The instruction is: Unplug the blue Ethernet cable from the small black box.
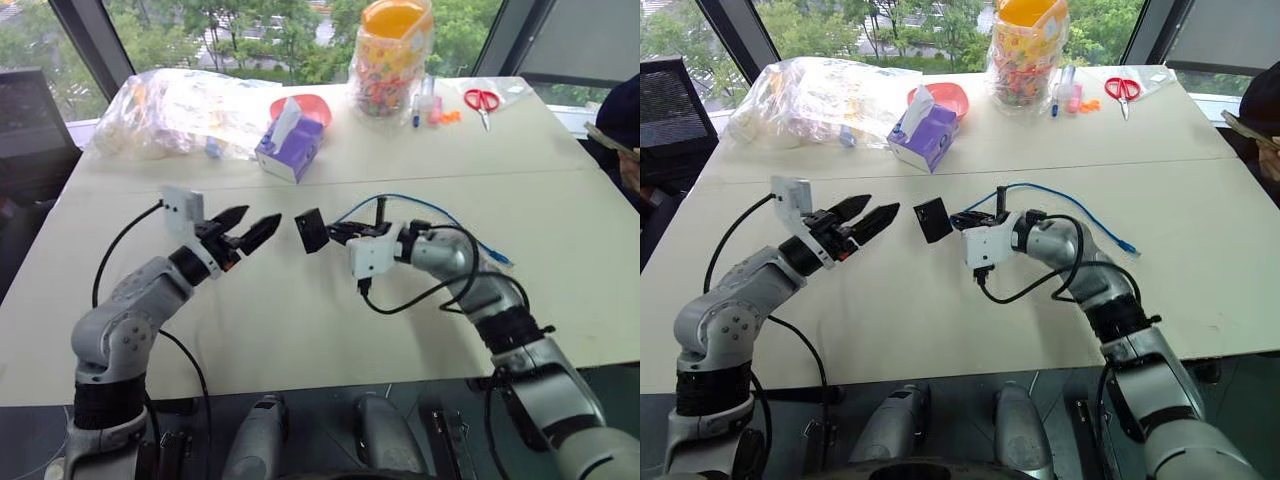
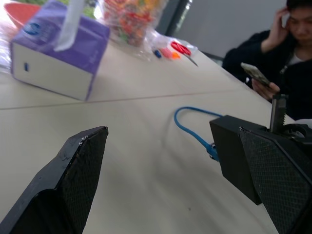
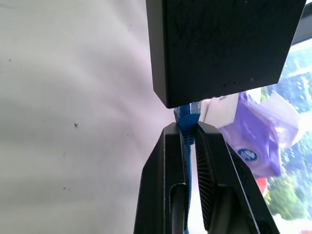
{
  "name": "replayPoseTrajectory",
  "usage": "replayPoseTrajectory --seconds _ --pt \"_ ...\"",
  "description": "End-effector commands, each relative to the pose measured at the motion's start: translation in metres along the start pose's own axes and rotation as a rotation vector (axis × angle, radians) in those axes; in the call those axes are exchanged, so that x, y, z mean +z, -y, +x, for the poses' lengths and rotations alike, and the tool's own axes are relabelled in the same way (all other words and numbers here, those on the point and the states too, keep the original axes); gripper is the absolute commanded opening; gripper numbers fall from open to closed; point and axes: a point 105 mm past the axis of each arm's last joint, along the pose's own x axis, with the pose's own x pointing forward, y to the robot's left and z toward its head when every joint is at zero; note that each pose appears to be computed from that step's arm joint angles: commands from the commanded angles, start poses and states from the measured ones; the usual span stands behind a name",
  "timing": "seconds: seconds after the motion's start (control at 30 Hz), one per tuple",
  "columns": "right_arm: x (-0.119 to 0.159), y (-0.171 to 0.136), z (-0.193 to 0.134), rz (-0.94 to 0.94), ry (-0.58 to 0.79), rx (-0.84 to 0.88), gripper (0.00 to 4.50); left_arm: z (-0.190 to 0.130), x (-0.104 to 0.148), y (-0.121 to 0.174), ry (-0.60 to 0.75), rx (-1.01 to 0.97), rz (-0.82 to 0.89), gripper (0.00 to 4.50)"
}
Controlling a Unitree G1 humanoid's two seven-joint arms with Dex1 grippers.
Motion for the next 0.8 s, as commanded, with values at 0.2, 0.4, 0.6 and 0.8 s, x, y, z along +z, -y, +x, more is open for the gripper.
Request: replayPoseTrajectory --seconds 0.2,0.4,0.6,0.8 --pt "0.009 0.024 0.002 -0.138 -0.074 -0.136 0.02 0.003 -0.001 0.026 -0.080 -0.170 0.038 4.50" --pt "0.011 0.026 0.008 -0.206 -0.110 -0.168 0.02 0.006 0.007 0.027 -0.043 -0.171 0.058 4.50" --pt "0.016 0.022 0.010 -0.217 -0.107 -0.174 0.02 0.010 0.006 0.031 -0.039 -0.195 0.042 4.50" --pt "0.020 0.018 0.010 -0.211 -0.095 -0.168 0.01 0.020 0.006 0.029 -0.035 -0.187 0.068 4.24"
